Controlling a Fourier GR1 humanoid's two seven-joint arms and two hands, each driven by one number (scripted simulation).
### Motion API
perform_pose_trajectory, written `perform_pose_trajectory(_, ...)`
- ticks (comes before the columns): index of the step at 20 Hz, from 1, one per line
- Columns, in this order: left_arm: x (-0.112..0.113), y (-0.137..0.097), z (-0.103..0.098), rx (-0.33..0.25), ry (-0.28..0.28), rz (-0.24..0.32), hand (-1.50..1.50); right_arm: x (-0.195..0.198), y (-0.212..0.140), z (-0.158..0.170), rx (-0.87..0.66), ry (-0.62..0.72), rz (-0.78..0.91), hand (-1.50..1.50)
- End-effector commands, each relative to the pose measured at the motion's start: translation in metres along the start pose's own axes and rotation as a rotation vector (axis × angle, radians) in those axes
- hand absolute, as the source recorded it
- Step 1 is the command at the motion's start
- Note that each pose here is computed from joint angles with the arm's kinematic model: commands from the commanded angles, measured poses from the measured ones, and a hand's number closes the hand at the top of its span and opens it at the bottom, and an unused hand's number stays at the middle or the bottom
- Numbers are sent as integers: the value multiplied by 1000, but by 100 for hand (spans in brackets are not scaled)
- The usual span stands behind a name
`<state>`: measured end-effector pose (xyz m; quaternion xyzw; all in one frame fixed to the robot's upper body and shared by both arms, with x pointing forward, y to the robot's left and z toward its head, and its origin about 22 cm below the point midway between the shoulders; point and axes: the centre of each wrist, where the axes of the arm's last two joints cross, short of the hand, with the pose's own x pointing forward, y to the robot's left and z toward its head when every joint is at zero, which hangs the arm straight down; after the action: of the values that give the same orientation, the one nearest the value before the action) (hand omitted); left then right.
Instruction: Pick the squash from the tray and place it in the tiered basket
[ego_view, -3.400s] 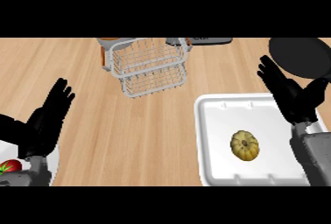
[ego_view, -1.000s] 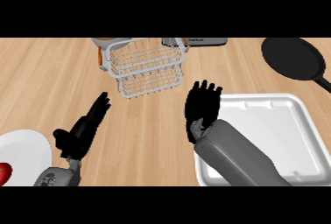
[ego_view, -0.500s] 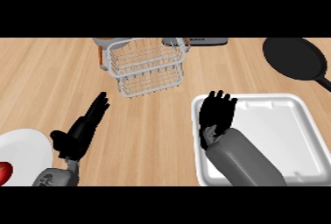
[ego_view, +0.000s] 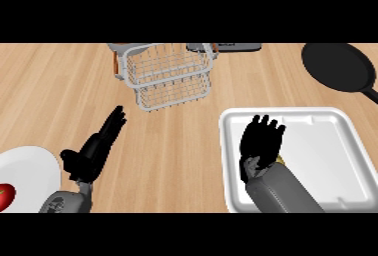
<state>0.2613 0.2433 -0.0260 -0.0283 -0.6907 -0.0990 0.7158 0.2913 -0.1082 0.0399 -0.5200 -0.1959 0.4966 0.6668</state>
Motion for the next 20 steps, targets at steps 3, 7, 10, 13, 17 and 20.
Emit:
perform_pose_trajectory(3, -2, 6, -2, 16, 6, -5, 0, -19, 8, -3, 41, 236, 55, -150)
perform_pose_trajectory(7, 8, -1, -9, -5, 10, 2, 0, -28, 14, 6, 67, 231, 48, -150)
perform_pose_trajectory(10, 3, 2, -3, -18, 9, 4, 0, -32, 24, 2, 52, 231, 46, -150)
perform_pose_trajectory(13, 6, -14, 1, -13, -16, 11, 0, -43, 25, -7, 73, 227, 42, -150)
perform_pose_trajectory(17, 10, -9, -20, -3, 11, 15, 0, -38, 23, -15, 13, 130, -84, 150)
perform_pose_trajectory(20, 9, -15, -10, -25, 2, 3, 0, -20, 23, -10, -52, 73, -63, 150)
